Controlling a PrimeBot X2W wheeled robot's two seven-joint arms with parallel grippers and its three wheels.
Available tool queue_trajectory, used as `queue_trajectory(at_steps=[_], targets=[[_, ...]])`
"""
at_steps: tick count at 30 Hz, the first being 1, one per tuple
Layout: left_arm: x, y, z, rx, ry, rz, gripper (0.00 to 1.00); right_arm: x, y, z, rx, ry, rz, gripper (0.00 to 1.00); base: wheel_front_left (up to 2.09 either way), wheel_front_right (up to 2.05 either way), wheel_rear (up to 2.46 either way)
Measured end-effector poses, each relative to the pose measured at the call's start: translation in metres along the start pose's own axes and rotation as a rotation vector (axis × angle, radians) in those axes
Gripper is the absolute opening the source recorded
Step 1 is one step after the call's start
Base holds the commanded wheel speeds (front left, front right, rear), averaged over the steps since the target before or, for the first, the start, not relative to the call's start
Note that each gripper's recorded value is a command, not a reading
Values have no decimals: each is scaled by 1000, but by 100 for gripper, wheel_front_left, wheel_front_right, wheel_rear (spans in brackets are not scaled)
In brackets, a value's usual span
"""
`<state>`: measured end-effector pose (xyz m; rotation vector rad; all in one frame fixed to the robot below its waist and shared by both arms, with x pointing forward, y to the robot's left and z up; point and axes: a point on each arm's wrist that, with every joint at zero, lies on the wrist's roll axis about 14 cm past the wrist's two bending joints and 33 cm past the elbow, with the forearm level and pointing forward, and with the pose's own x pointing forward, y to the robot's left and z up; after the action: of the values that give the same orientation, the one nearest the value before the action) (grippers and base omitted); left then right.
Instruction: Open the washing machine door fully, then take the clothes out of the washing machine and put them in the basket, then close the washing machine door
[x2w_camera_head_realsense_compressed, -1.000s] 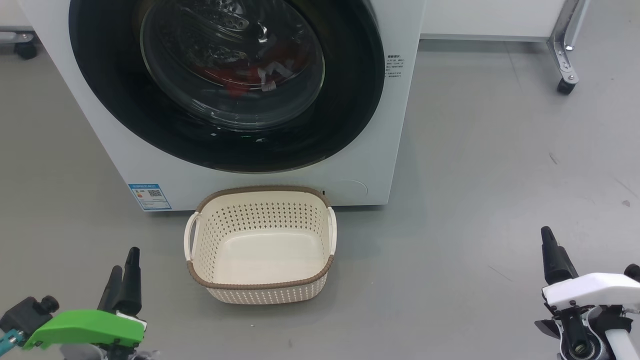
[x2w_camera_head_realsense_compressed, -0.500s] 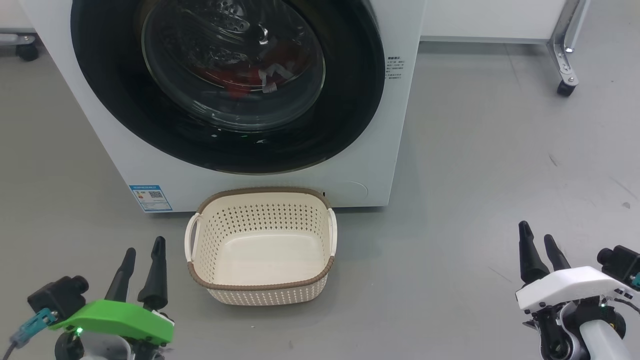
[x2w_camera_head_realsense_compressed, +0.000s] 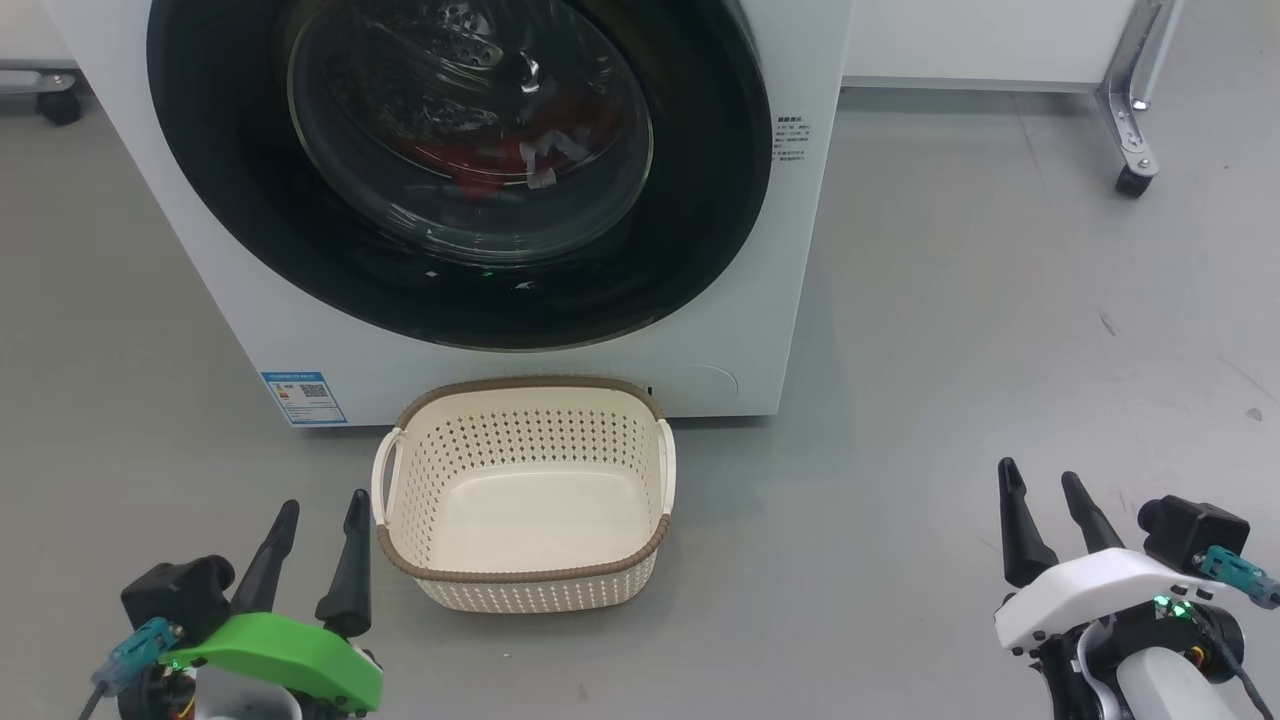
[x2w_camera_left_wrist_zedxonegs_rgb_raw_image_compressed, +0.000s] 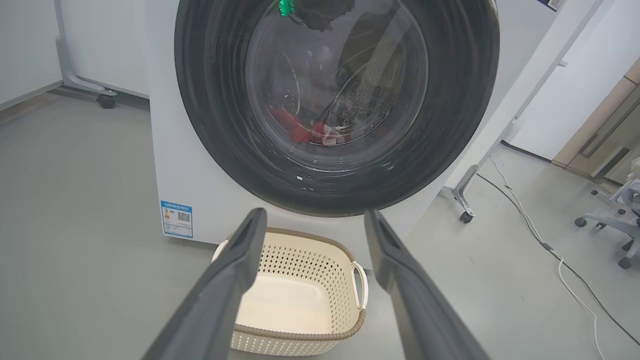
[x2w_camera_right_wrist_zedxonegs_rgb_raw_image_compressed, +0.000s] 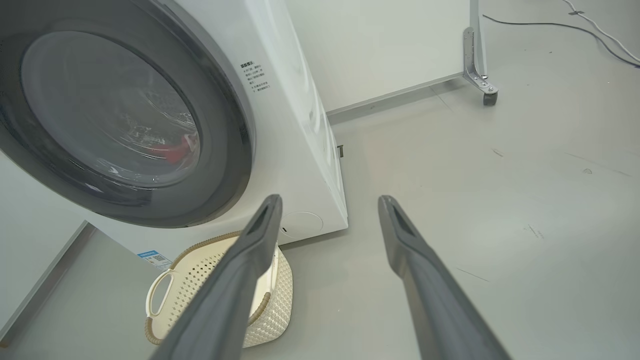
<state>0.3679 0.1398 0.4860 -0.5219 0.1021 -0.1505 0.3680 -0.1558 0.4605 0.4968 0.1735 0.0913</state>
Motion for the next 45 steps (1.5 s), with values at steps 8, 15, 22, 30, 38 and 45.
queue_trajectory(at_steps=[8,15,22,30,38,45], targets=[[-1,-2,-5,108,3,-6,100,-1,6,-5,-103,2,22,100,0,0,0],[-2,-4,-8,173,3,-15,100,-2,9,-7,-196,-4,37,100,0,0,0],[-2,-7,-10,225,-6,-24,100,-3,12,-6,-278,-22,46,100,0,0,0],[-3,-15,-10,299,-29,-55,100,-3,17,-5,-380,-44,67,100,0,0,0],[-4,-14,-11,339,-38,-49,100,-3,18,-3,-446,-63,68,100,0,0,0],[-4,1,-11,319,-38,20,100,-2,10,3,-426,-84,16,100,0,0,0]])
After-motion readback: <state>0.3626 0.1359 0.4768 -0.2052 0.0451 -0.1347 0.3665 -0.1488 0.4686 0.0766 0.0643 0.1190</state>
